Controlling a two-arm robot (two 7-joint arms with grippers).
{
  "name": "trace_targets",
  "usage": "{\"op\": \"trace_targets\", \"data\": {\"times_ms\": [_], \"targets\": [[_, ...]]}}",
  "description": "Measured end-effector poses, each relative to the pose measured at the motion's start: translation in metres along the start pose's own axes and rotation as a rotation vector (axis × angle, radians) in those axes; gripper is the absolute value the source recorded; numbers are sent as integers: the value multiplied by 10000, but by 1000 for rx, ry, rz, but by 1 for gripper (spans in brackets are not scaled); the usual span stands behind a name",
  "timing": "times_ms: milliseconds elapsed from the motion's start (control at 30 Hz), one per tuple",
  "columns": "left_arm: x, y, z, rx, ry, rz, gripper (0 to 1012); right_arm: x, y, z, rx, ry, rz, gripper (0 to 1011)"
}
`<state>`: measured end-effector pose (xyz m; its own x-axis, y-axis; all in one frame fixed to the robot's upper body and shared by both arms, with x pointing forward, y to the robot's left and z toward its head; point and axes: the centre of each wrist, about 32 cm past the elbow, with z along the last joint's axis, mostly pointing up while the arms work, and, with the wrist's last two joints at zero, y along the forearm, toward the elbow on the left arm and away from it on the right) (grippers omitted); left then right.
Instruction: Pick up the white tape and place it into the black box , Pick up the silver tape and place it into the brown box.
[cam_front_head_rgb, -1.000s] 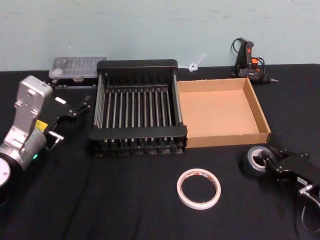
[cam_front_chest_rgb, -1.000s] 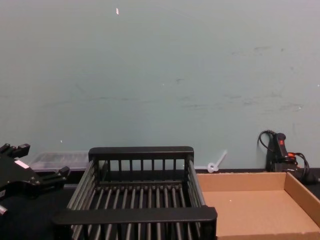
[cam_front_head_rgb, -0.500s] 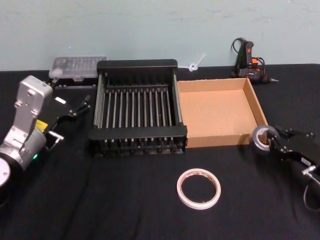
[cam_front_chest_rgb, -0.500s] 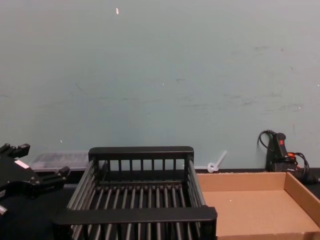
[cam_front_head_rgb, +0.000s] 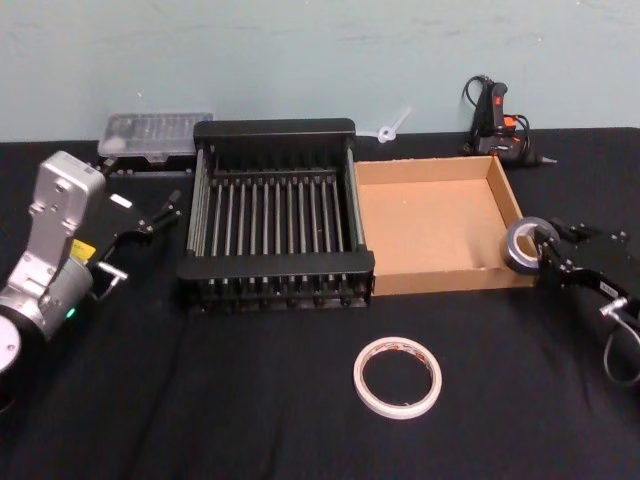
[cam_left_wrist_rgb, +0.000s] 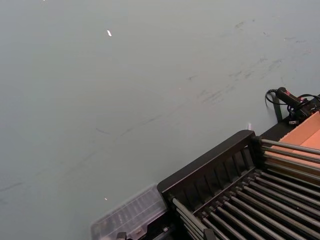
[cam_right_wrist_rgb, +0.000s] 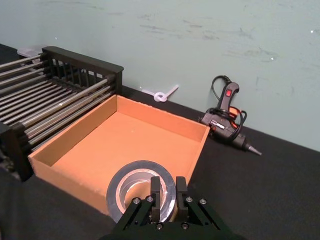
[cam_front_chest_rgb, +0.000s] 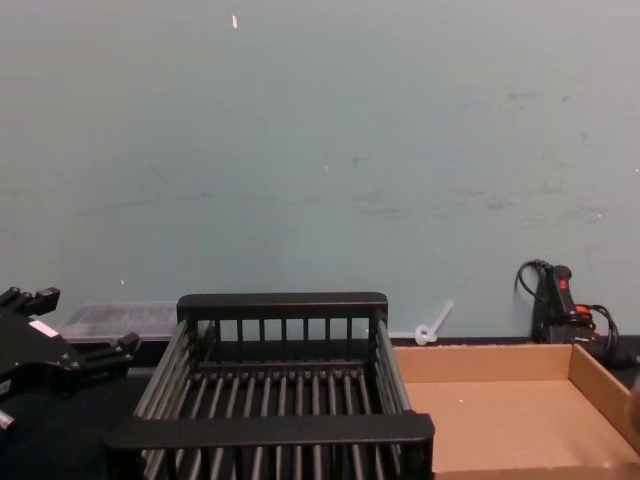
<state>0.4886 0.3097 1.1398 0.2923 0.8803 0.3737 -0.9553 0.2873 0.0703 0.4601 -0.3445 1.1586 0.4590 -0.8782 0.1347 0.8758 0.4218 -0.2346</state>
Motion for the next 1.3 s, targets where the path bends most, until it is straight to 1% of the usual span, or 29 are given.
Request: {"op": "trace_targets", "data": {"times_ms": [167,400,800,1100,1300], "targets": [[0,0,0,0,0,0,1001,52,134,-18,15,-12,5,192],[0,0,0,0,0,0,1001,96,281,-31,26,-24,27,192],[0,0,0,0,0,0,1001,137,512,-79,14,-23,75,192],[0,0,0,0,0,0,1001,142,596,-82,15,-27,81,192],[0,0,0,0,0,0,1001,144,599,-81,15,-29,80,192]]}}
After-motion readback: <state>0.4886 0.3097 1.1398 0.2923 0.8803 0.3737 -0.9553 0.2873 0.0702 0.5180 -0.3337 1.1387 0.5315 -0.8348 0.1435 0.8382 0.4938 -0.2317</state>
